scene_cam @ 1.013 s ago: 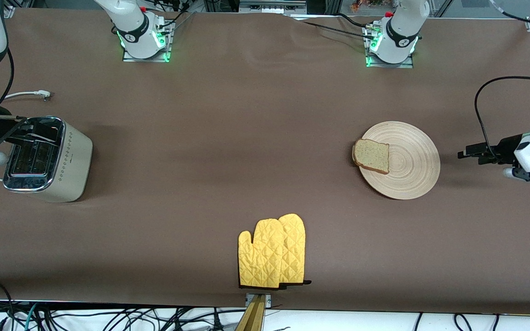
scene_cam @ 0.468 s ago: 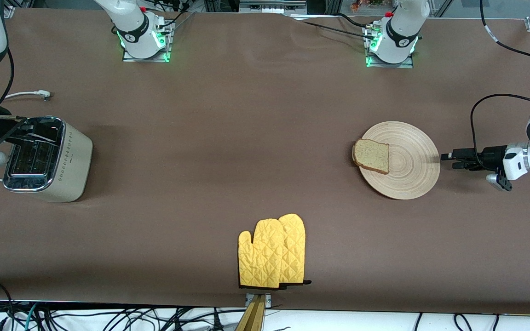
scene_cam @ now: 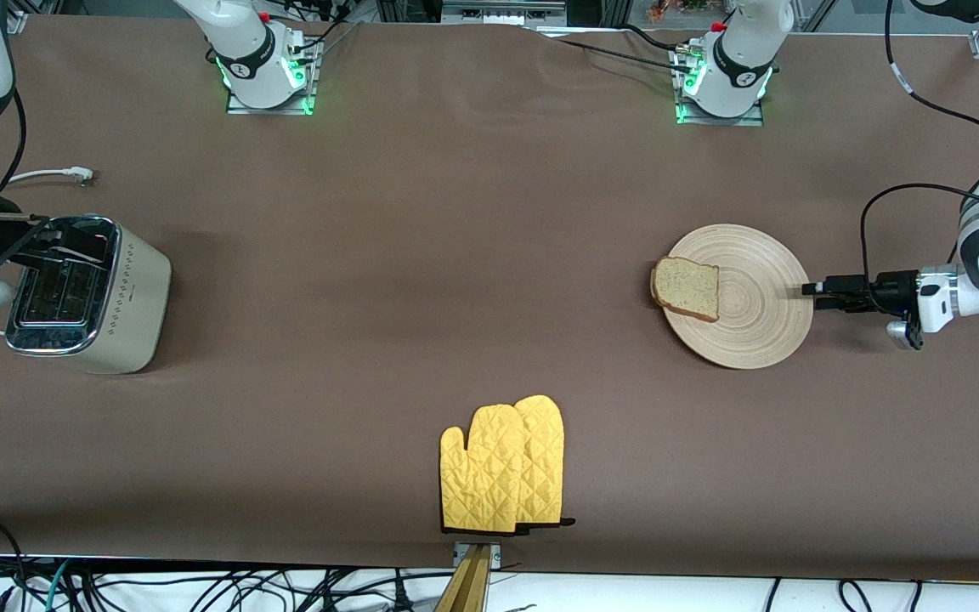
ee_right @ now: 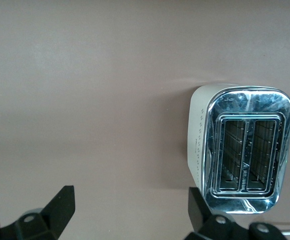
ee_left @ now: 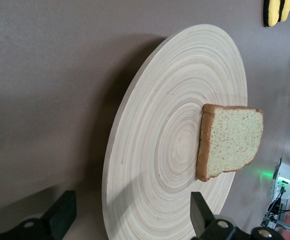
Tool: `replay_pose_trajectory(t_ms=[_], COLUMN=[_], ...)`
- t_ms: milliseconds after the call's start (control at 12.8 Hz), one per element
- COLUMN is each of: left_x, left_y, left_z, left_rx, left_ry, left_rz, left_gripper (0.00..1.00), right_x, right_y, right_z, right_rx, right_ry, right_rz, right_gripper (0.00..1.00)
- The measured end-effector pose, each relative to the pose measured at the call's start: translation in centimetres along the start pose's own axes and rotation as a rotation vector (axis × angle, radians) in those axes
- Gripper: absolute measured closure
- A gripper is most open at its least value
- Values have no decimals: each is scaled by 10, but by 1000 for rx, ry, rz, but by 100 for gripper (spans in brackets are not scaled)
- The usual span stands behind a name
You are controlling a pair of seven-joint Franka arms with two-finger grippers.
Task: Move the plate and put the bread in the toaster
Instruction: 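Move the left gripper to the wooden plate rim and grasp it, then slide the wooden plate with the left gripper toward the table middle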
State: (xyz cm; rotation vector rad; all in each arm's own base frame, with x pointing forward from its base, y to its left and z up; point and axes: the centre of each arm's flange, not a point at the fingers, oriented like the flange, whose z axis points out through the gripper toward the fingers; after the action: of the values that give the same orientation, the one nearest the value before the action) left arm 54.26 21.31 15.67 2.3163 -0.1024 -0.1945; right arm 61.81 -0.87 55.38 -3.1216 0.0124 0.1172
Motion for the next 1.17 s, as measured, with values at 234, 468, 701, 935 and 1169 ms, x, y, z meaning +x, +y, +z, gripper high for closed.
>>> replay_pose_trajectory(t_ms=[234,468,701,935,1169], left_x=[-2,-4,-7,-11,-13], left_y=[-6,-9,-12,-15,-18], left_z=[8,14,24,31,36], left_rx=[-10,-19,-55,-78,-83], left_ry=[-10,-17,-4,2,-3], left_rz=[-10,-19,-41,-60,-67], left_gripper=[0,7,25,29,66], right_x=[0,0,0,0,0], right_y=[0,0,0,0,0], right_z=[0,0,0,0,0], right_rx=[0,0,0,0,0], right_ry=[0,0,0,0,0], right_rz=[0,0,0,0,0], right_gripper=[0,0,0,0,0])
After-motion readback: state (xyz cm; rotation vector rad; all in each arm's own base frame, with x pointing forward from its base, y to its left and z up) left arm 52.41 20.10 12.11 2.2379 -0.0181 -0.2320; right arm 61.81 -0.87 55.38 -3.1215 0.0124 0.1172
